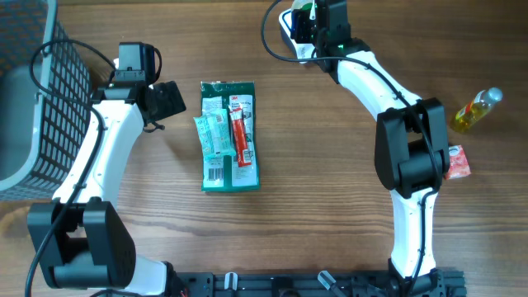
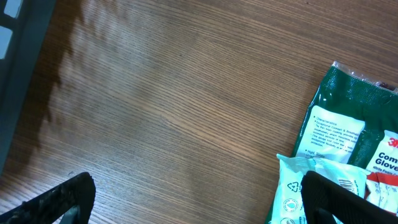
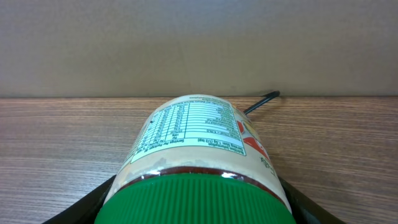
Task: Scan the item barcode
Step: 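Carry the jar away from the scanner toward the right side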
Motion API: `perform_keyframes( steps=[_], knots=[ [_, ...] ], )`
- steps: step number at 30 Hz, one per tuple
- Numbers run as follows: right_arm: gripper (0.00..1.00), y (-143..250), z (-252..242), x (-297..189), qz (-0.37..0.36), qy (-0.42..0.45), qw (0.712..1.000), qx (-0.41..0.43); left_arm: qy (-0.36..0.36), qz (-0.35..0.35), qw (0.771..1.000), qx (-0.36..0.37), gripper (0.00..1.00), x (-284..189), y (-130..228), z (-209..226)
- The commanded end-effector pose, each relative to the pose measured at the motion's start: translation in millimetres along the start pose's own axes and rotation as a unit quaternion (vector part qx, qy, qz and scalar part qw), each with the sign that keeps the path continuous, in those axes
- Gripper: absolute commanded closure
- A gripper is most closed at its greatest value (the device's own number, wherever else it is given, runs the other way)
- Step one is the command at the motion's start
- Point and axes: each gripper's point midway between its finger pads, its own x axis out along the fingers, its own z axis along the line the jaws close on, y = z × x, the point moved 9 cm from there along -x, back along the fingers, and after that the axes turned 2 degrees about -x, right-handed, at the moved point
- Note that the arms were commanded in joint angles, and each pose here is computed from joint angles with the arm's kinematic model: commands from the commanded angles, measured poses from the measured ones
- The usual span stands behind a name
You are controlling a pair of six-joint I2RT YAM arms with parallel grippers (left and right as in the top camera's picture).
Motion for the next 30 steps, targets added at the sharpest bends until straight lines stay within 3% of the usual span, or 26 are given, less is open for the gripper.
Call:
perform_keyframes(
  steps=[1, 5, 9, 14, 16, 19, 25, 30],
  knots=[
    [0.96, -16.6, -4.8, -14.5, -0.010, -0.009, 1.000, 0.000, -0.007, 0.004, 1.000, -0.001, 0.00, 3.8, 1.2, 1.5],
    [0.96, -74.2, -9.3, -85.5, -0.039, -0.005, 0.999, 0.007, -0.007, 0.004, 1.000, -0.001, 0.00, 3.8, 1.2, 1.5],
    [0.96, -91.0, -30.1, -160.7, 0.016, 0.025, 0.999, 0.018, -0.007, 0.004, 1.000, -0.001, 0.00, 3.8, 1.2, 1.5],
    [0.96, -48.8, -79.0, -191.3, 0.177, 0.091, 0.979, 0.050, -0.007, 0.004, 1.000, -0.001, 0.00, 3.8, 1.2, 1.5],
    [0.96, -16.0, -106.3, -195.8, 0.268, 0.121, 0.953, 0.075, -0.007, 0.004, 1.000, -0.001, 0.00, 3.8, 1.2, 1.5],
    [0.96, 35.4, -141.7, -194.4, 0.346, 0.154, 0.919, 0.108, -0.007, 0.004, 1.000, -0.001, 0.00, 3.8, 1.2, 1.5],
    [0.96, 103.7, -184.1, -194.4, 0.394, 0.215, 0.884, 0.133, -0.007, 0.004, 1.000, -0.001, 0.00, 3.8, 1.3, 1.6],
    [0.95, 117.1, -198.7, -198.7, 0.400, 0.238, 0.873, 0.142, -0.007, 0.004, 1.000, -0.001, 0.00, 3.8, 1.2, 1.5]
  ],
)
